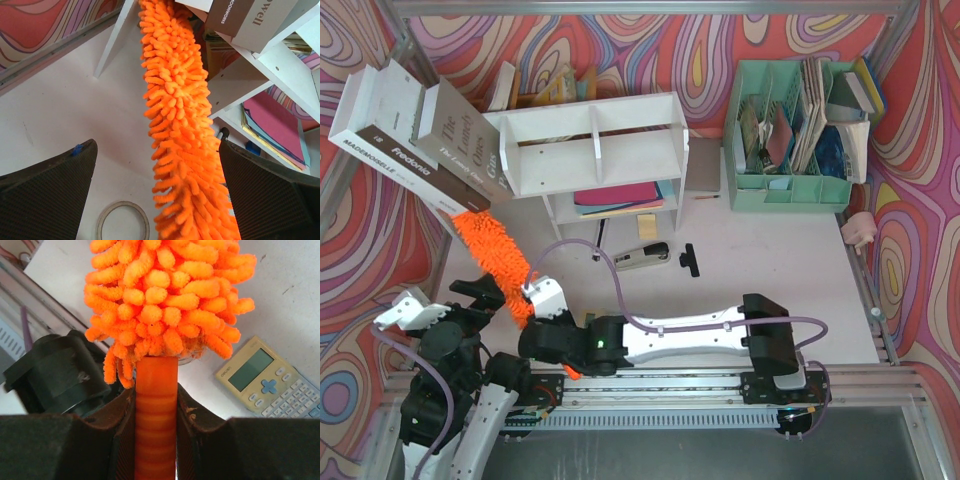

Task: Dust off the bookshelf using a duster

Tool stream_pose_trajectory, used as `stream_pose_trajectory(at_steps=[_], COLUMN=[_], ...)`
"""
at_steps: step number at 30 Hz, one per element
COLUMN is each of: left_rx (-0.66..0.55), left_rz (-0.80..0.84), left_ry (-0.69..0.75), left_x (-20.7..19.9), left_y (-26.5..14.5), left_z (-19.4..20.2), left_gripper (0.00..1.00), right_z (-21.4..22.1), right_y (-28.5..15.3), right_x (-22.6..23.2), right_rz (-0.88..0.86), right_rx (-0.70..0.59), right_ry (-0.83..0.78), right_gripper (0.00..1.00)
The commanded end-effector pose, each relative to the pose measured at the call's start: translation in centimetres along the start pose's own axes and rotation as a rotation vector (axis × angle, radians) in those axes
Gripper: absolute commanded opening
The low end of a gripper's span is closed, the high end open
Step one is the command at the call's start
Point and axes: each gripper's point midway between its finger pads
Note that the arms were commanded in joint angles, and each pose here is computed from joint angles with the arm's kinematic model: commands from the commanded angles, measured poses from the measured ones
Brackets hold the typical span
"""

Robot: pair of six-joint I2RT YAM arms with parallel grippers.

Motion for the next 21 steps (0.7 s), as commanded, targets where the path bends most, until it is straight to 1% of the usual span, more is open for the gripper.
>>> stream_pose_trajectory(at_steps=[1, 4, 8, 10, 12, 14, 19, 21], left_rx=[-0.03, -0.032, -0.035, -0.036, -0.035, -0.039, -0.038, -0.04], left_rz=[-0.01, -0.017, -0.021, -0.023, -0.025, -0.026, -0.027, -0.028], left_ry=[-0.019, -0.021, -0.021, -0.022, -0.02, -0.021, -0.021, -0.02], left_x=[0.3, 0.4, 0.5, 0.6, 0.6, 0.6, 0.6, 0.7], left_y=[-0.4, -0.4, -0.5, -0.5, -0.5, -0.5, -0.4, -0.4], left_z=[-0.9, -0.9, -1.0, -1.0, -1.0, -1.0, -1.0, -1.0], left_gripper=[0.99, 0.98, 0.98, 0.99, 0.98, 0.98, 0.98, 0.98], right_z=[0.6, 1.5, 2.0, 1.8, 1.2, 0.3, -2.0, -2.6], right_y=[1.7, 2.8, 3.7, 3.8, 3.6, 2.9, -0.2, -1.1], right_x=[-0.3, -1.1, -0.8, -0.6, -0.8, -0.9, -0.7, -0.3], right_rz=[-0.031, -0.014, -0.024, -0.027, -0.024, -0.033, -0.035, -0.049], right_rx=[0.09, 0.138, 0.186, 0.185, 0.162, 0.111, -0.03, -0.064], right_ry=[0.038, 0.045, 0.025, 0.017, 0.019, 0.028, 0.03, 0.011], right_gripper=[0.0, 0.0, 0.0, 0.0, 0.0, 0.0, 0.0, 0.0])
Point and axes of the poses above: each gripper's point midway between its finger pads, its own y axis out along the fingers, its own x axis along the line the jaws close on, z = x × y, and after that the axes turned 4 degrees about -y, right-handed
